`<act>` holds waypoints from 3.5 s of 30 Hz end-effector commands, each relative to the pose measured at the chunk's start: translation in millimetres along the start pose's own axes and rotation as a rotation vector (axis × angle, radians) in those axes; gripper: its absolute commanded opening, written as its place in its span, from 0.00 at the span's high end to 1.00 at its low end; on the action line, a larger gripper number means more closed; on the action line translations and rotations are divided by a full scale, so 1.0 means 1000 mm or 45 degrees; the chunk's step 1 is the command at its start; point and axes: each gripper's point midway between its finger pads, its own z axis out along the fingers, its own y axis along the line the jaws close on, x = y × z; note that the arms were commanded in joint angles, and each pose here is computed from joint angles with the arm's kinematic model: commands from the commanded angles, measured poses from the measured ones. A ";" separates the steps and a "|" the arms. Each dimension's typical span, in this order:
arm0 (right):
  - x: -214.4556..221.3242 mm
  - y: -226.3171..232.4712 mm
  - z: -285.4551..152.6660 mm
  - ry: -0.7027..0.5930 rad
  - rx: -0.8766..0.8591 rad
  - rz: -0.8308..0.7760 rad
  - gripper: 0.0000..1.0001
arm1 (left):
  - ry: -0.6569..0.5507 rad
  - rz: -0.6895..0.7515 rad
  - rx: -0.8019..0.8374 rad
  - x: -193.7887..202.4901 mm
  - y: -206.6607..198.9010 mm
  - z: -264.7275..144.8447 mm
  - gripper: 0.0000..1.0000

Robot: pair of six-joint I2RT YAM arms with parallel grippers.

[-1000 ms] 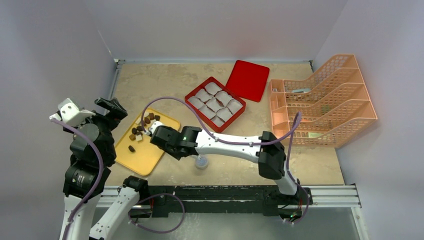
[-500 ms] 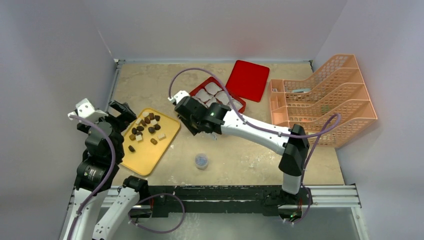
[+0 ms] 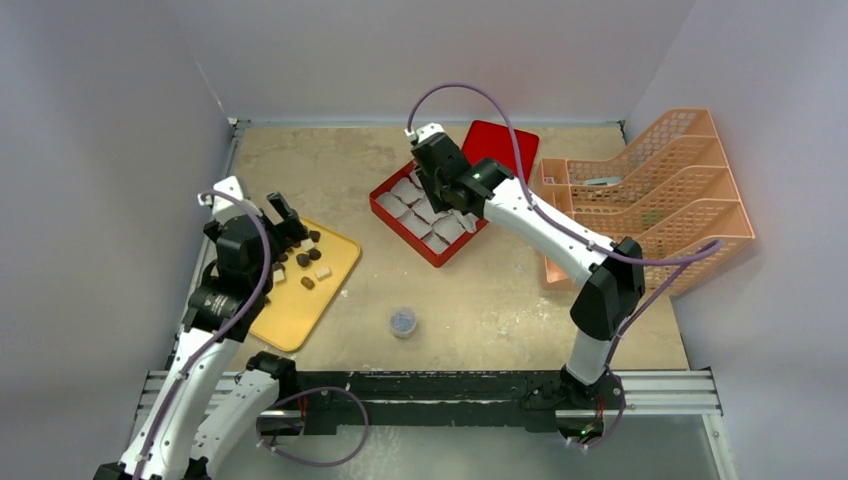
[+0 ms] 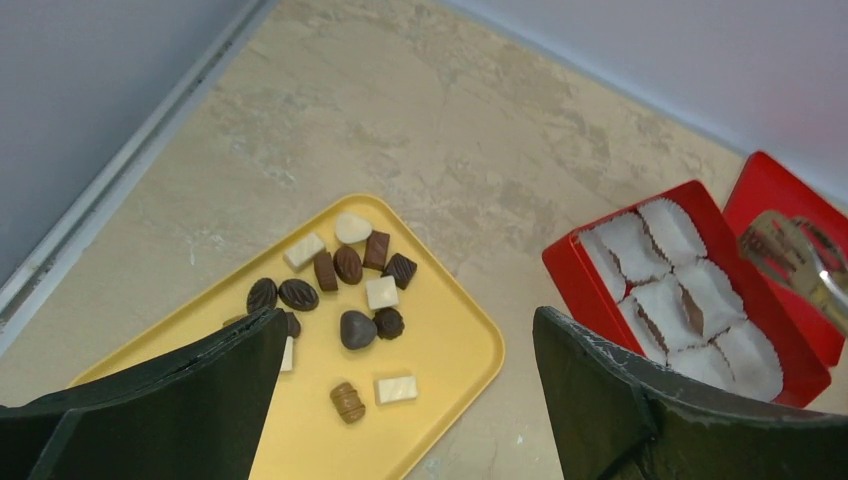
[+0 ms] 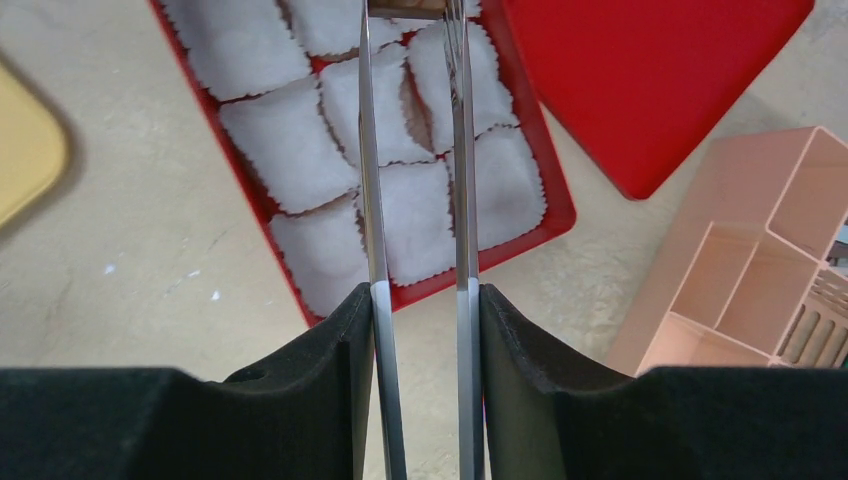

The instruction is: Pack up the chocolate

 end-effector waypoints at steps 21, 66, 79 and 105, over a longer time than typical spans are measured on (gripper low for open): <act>-0.033 -0.026 0.082 -0.028 0.062 0.048 0.70 | -0.002 0.041 0.069 0.002 -0.010 0.005 0.08; -0.036 -0.031 0.058 0.006 0.049 0.073 0.58 | -0.032 0.021 0.050 -0.004 -0.005 0.000 0.08; -0.049 0.004 0.004 -0.098 -0.119 0.071 0.58 | -0.108 -0.049 0.030 -0.029 -0.002 -0.012 0.09; -0.006 0.213 -0.055 -0.178 -0.524 -0.319 0.57 | -0.481 -0.294 -0.040 -0.138 0.036 -0.100 0.09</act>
